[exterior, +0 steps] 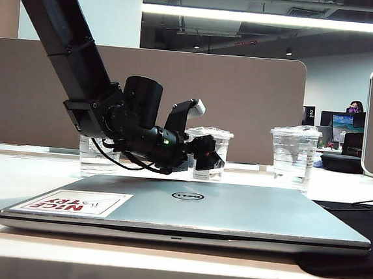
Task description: Pick up the coffee cup on the middle and place it on the left side of the laptop.
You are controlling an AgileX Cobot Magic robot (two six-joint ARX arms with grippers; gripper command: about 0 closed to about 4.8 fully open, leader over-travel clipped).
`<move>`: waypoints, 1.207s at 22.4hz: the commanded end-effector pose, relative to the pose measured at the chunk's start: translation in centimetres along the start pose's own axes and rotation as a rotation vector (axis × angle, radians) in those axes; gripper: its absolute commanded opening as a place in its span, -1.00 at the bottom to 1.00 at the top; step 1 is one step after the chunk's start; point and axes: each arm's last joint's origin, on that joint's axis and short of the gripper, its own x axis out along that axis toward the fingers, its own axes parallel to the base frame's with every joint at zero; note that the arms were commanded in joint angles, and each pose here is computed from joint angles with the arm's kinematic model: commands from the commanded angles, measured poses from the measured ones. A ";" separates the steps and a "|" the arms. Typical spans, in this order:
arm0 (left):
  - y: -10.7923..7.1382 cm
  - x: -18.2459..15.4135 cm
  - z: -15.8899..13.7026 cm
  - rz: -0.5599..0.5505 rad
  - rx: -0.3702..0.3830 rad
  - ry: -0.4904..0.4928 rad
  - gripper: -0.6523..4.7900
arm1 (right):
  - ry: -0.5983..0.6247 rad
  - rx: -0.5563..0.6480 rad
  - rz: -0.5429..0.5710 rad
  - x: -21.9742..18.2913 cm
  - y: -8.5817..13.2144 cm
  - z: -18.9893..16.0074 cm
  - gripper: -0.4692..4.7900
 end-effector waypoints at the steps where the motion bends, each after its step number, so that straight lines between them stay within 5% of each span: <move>1: -0.1 0.1 0.3 -0.010 0.008 -0.017 0.36 | -0.013 -0.004 0.004 0.0 0.0 0.0 -0.84; 6: -0.5 -0.3 1.6 -0.081 0.021 -0.038 0.37 | -0.013 -0.004 0.004 0.0 0.0 0.0 -0.84; 14: -1.2 -3.1 7.6 -0.109 0.069 -0.117 0.38 | -0.014 -0.004 0.004 0.0 0.0 0.0 -0.84; 21: -2.7 -10.9 9.7 -0.056 0.115 -0.166 0.41 | -0.013 -0.004 0.004 0.0 0.0 0.0 -0.84; 27: -4.2 -21.5 7.4 0.150 0.125 -0.205 0.41 | -0.014 -0.004 0.004 0.0 0.0 0.0 -0.84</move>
